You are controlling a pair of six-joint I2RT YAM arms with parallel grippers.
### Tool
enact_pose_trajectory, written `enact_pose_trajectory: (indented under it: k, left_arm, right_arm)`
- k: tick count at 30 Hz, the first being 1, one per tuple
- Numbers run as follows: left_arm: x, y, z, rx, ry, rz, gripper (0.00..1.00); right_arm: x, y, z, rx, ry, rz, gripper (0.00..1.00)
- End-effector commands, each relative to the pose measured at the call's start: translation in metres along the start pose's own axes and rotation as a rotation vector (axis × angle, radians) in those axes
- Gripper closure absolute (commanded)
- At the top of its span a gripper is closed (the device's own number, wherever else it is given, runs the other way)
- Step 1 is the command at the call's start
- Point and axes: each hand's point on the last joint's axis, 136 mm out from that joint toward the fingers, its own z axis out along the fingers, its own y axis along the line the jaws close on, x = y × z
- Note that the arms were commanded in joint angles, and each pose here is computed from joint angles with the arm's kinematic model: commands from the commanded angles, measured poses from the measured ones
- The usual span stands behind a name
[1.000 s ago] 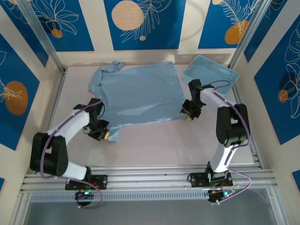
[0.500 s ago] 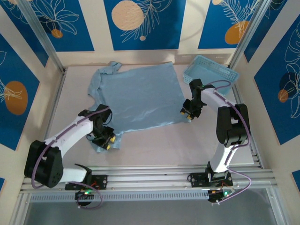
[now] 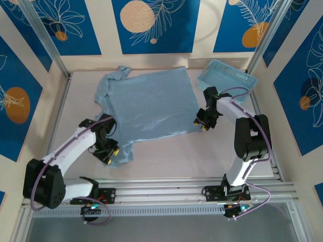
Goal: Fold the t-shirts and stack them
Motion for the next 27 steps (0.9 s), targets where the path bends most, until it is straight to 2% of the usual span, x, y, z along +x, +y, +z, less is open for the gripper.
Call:
enact_pose_trajectory:
  k: [1, 10, 17, 20, 25, 27]
  left_arm:
    - [0.006, 0.047, 0.01, -0.136, 0.019, -0.09, 0.61]
    - [-0.003, 0.011, 0.049, -0.049, 0.028, -0.174, 0.46]
    - [-0.014, -0.015, 0.052, -0.003, -0.007, -0.171, 0.45]
    - [-0.017, -0.019, 0.058, -0.011, -0.01, -0.16, 0.53]
    - [-0.031, -0.032, 0.066, 0.003, -0.065, -0.127, 0.74]
    - [-0.043, -0.043, 0.058, 0.031, -0.131, -0.089, 0.86]
  right_arm:
    - [0.02, 0.007, -0.007, -0.014, 0.02, -0.059, 0.65]
    - [0.045, 0.017, 0.001, -0.046, 0.058, -0.1, 0.65]
    - [0.047, 0.014, -0.003, -0.05, 0.054, -0.111, 0.65]
    - [0.049, 0.013, -0.002, -0.053, 0.059, -0.108, 0.65]
    - [0.05, 0.012, 0.001, -0.059, 0.063, -0.104, 0.65]
    - [0.048, 0.011, 0.0, -0.067, 0.056, -0.098, 0.65]
